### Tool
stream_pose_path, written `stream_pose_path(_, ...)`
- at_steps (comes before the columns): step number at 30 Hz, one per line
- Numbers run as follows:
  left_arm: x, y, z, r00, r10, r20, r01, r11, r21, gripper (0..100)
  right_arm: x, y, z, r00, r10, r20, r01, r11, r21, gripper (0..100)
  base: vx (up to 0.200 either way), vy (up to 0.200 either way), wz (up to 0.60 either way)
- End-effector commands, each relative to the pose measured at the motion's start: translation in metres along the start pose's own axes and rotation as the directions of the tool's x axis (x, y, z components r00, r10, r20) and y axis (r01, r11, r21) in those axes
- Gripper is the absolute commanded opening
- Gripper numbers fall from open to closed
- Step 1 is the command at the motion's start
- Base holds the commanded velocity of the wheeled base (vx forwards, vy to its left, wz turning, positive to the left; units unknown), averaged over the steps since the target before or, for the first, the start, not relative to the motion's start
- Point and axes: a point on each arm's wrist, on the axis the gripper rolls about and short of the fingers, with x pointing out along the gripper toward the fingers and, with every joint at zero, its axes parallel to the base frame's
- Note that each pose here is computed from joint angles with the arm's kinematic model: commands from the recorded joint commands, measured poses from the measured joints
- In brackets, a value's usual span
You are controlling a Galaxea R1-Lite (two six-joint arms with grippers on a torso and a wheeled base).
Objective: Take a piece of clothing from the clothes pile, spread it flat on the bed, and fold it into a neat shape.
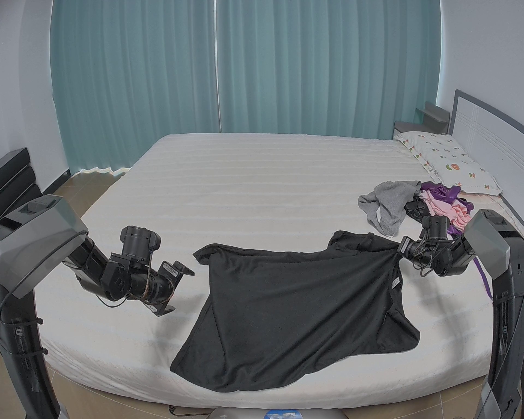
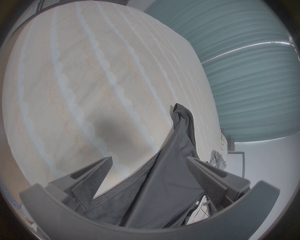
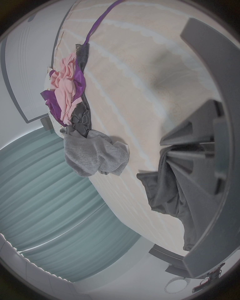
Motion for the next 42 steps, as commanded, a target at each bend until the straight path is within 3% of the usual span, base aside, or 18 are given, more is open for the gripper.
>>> stream_pose_path(1, 0.000, 0.000, 0.000, 1.000, 0.001, -0.001, -0.001, 1.000, 0.000, 100, 0.003, -0.004, -0.005, 1.000, -0.005, -0.015, 0.005, 1.000, 0.006, 100, 0.000, 0.000, 0.00)
stream_pose_path(6, 0.000, 0.001, 0.000, 1.000, 0.002, -0.001, -0.002, 1.000, -0.001, 100, -0.012, 0.003, 0.007, 1.000, 0.017, 0.000, -0.017, 0.997, 0.079, 100, 0.000, 0.000, 0.00)
stream_pose_path(9, 0.000, 0.002, -0.001, 1.000, 0.007, -0.003, -0.007, 1.000, -0.001, 100, -0.036, 0.004, 0.011, 0.997, 0.064, -0.040, -0.059, 0.992, 0.114, 100, 0.000, 0.000, 0.00)
stream_pose_path(18, -0.006, 0.007, -0.015, 0.999, 0.033, -0.019, -0.032, 0.999, 0.037, 100, -0.098, -0.009, -0.013, 0.983, 0.176, -0.060, -0.167, 0.978, 0.124, 100, 0.000, 0.000, 0.00)
stream_pose_path(20, -0.009, 0.009, -0.020, 0.999, 0.044, -0.029, -0.042, 0.997, 0.068, 100, -0.105, -0.012, -0.020, 0.983, 0.173, -0.062, -0.164, 0.978, 0.126, 100, 0.000, 0.000, 0.00)
stream_pose_path(24, -0.024, 0.029, -0.038, 0.992, 0.100, -0.079, -0.077, 0.965, 0.251, 100, -0.127, -0.021, -0.042, 0.984, 0.165, -0.065, -0.156, 0.980, 0.127, 100, 0.000, 0.000, 0.00)
stream_pose_path(26, -0.027, 0.035, -0.041, 0.989, 0.119, -0.085, -0.091, 0.955, 0.282, 100, -0.137, -0.023, -0.050, 0.984, 0.164, -0.071, -0.154, 0.980, 0.126, 100, 0.000, 0.000, 0.00)
stream_pose_path(32, -0.039, 0.036, -0.045, 0.990, 0.110, -0.086, -0.080, 0.954, 0.290, 100, -0.155, -0.029, -0.063, 0.984, 0.153, -0.093, -0.140, 0.981, 0.138, 100, 0.000, 0.000, 0.00)
stream_pose_path(37, -0.045, 0.051, -0.058, 0.981, 0.160, -0.107, -0.122, 0.947, 0.297, 100, -0.166, -0.037, -0.067, 0.986, 0.138, -0.095, -0.116, 0.972, 0.202, 100, 0.000, 0.000, 0.00)
stream_pose_path(42, -0.047, 0.050, -0.058, 0.988, 0.122, -0.091, -0.091, 0.951, 0.294, 100, -0.172, -0.039, -0.071, 0.986, 0.133, -0.097, -0.109, 0.970, 0.219, 100, -0.160, 0.000, 0.00)
